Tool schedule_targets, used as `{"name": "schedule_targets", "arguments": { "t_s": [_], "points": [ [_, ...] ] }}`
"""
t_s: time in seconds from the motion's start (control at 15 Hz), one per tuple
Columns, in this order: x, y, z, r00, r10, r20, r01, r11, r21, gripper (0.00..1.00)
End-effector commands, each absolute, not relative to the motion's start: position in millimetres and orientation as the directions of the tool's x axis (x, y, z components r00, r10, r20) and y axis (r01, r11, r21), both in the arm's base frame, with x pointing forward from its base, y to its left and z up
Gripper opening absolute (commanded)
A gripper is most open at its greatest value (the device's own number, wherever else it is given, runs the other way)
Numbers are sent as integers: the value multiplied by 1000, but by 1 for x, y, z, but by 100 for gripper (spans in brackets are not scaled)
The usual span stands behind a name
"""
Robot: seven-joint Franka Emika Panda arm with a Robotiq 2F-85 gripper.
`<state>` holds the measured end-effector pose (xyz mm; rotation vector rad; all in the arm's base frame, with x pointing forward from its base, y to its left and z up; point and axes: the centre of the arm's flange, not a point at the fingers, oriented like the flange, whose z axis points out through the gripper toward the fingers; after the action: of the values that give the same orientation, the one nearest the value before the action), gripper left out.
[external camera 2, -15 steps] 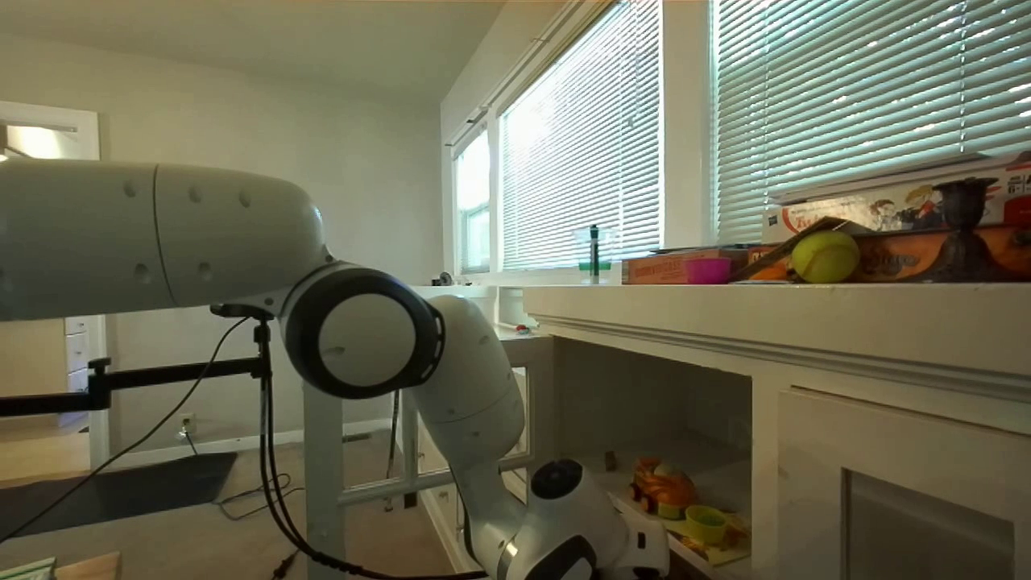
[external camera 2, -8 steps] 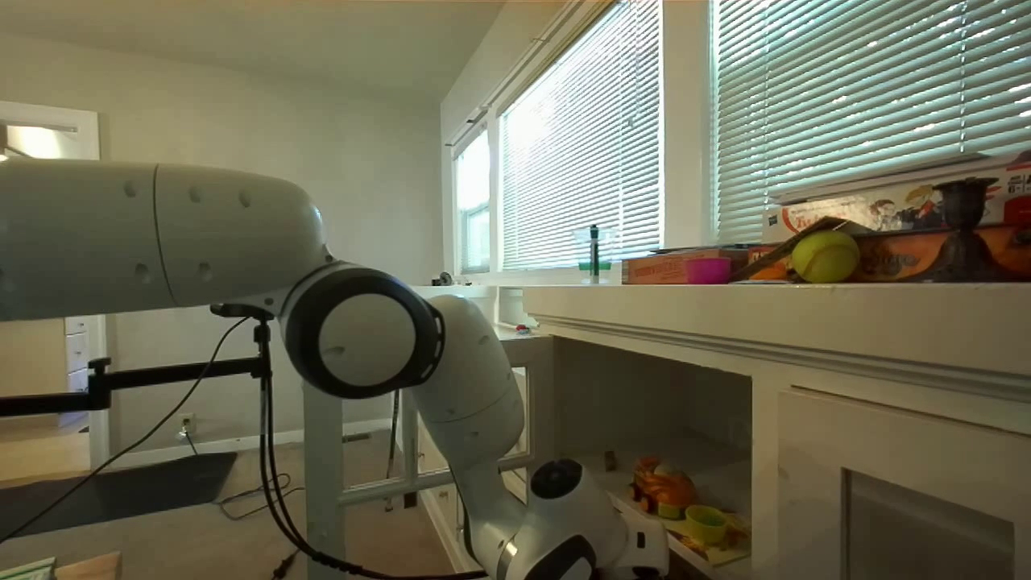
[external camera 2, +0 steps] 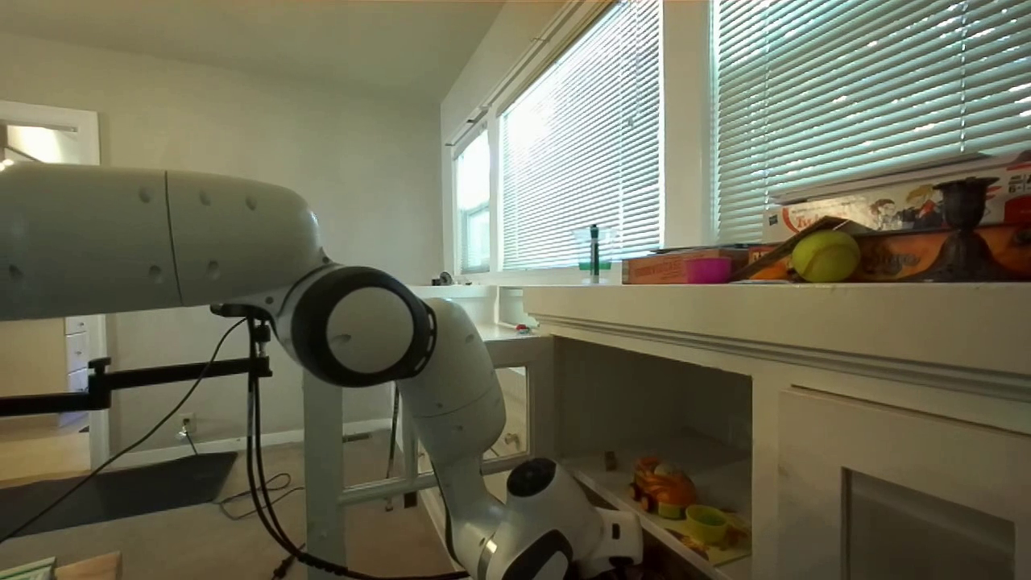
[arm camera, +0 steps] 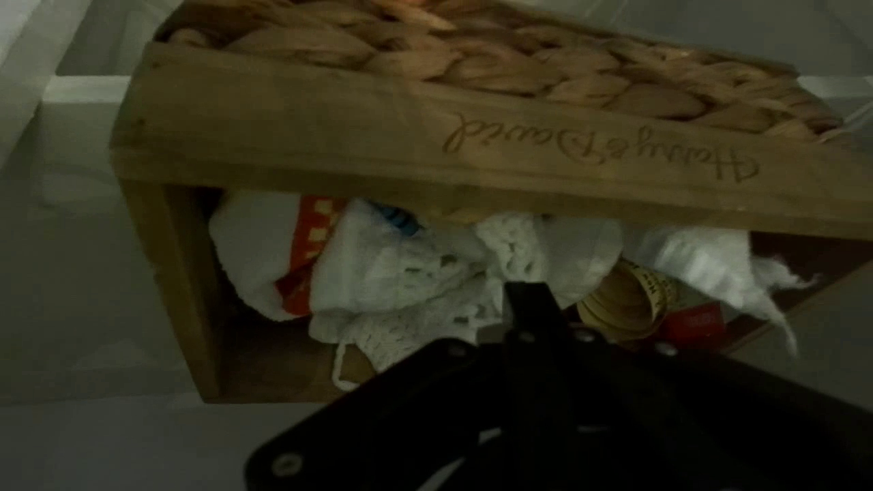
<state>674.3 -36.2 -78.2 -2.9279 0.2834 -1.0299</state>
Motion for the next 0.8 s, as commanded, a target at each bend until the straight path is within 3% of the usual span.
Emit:
{"name": "schedule_targets", "arguments": {
  "t_s": [0.0,0.07,0.2,0.73],
  "points": [
    [685,-17,-116,749,-160,643,-150,-986,-70,26],
    [685,-14,-118,748,-157,645,-146,-987,-71,27],
    [685,-10,-116,749,-150,646,-139,-988,-67,40],
    [682,-1,-101,729,-113,676,-120,-992,-37,96]
  ]
}}
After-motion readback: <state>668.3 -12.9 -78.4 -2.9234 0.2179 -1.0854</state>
